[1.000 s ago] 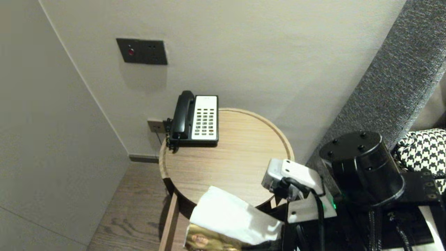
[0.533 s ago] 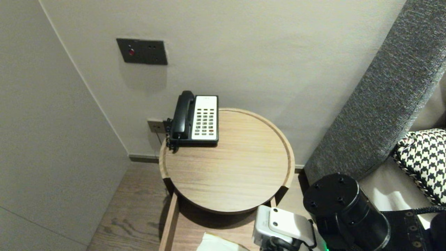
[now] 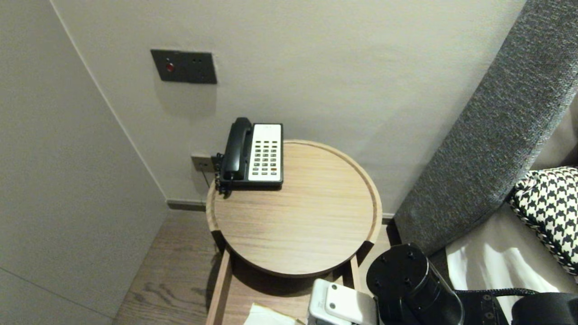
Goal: Put the tissue on the table in the drawer one by one
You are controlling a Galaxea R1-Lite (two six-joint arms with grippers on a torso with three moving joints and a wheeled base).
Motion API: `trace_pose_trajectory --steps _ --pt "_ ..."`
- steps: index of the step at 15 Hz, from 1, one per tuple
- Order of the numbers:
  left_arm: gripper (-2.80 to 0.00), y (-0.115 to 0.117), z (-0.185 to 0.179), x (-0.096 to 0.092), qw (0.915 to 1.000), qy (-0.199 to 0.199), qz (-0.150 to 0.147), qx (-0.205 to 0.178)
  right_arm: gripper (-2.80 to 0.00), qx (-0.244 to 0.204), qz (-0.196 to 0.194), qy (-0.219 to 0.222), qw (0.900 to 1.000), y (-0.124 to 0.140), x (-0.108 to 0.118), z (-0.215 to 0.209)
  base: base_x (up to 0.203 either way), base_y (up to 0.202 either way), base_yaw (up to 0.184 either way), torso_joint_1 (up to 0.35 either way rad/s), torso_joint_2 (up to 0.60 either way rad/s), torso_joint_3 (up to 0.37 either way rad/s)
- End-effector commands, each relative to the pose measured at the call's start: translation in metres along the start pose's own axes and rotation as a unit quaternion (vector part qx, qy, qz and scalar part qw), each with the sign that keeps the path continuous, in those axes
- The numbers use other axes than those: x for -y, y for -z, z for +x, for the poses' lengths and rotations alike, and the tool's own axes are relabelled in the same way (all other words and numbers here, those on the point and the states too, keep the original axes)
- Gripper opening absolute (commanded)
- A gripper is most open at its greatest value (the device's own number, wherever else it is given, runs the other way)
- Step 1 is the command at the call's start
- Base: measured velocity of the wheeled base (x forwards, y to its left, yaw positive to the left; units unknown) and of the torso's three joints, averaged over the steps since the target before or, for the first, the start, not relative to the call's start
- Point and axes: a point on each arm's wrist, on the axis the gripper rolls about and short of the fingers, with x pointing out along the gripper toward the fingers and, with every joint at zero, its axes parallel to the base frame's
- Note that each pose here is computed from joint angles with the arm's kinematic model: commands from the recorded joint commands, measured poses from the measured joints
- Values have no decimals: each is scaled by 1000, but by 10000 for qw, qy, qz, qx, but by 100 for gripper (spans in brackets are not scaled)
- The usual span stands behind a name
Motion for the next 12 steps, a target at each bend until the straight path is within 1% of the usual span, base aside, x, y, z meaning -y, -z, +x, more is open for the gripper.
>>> trace_pose_trajectory --steps 1,5,11,12 --pt "-280 0 0 0 10000 -5 -4 23 -280 -159 -215 24 9996 8 -1 7 0 0 0 0 0 0" --pt "-280 0 0 0 10000 -5 -4 28 -280 -365 -514 399 9972 14 -2 12 0 0 0 0 0 0" --pt "-280 0 0 0 10000 -5 -4 21 -280 -410 -551 412 9968 14 1 17 0 0 0 0 0 0" --pt "-280 0 0 0 10000 -5 -4 22 -280 -344 -599 421 9967 12 1 19 0 0 0 0 0 0"
